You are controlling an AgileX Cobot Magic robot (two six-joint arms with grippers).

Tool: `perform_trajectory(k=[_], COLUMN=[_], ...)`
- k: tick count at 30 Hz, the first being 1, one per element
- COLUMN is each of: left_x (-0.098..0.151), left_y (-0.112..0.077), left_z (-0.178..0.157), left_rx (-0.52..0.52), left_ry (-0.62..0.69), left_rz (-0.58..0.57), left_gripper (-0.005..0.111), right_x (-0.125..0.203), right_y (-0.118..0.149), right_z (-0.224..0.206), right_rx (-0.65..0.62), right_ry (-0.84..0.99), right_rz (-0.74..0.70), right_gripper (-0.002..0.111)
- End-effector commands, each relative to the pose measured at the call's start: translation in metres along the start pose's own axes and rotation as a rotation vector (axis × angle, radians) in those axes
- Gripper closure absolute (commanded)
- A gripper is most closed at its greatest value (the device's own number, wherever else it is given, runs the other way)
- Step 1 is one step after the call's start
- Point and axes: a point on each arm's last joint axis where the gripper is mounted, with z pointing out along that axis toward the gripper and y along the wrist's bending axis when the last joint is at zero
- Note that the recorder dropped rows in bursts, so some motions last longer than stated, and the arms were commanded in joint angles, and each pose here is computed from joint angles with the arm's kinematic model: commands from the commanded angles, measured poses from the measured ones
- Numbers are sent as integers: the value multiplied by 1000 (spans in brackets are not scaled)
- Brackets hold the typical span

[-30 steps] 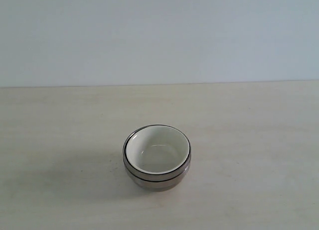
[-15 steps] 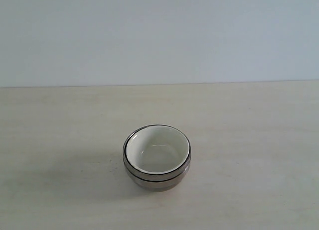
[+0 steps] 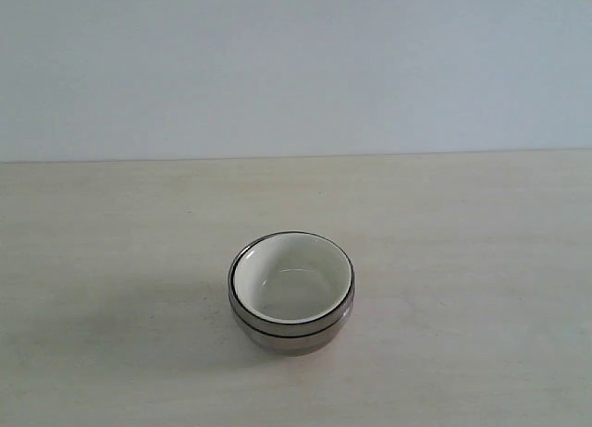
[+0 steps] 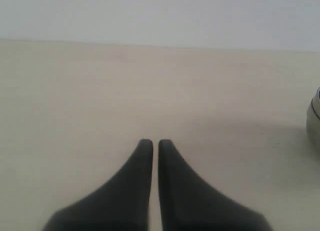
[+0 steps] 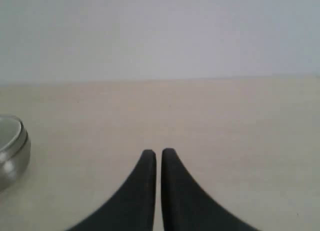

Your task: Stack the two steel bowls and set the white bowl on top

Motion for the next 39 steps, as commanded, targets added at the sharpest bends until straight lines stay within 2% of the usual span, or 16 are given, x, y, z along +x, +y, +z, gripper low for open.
perform_trajectory(k=[1, 26, 33, 39], left_x=[1, 1, 1, 1], left_y=[0, 0, 0, 0], left_z=[0, 0, 0, 0], left_rx=[5, 5, 5, 5], left_ry=[5, 5, 5, 5], left_rz=[6, 6, 6, 6], left_gripper=[103, 103, 103, 103], right_x=[11, 11, 11, 11], right_y=[1, 1, 0, -2], right_z=[-1, -1, -1, -1], right_rx=[-14, -10, 0, 25], right_ry=[102, 103, 106, 108], right_rz=[-45, 33, -3, 21], right_gripper=[108, 108, 108, 108])
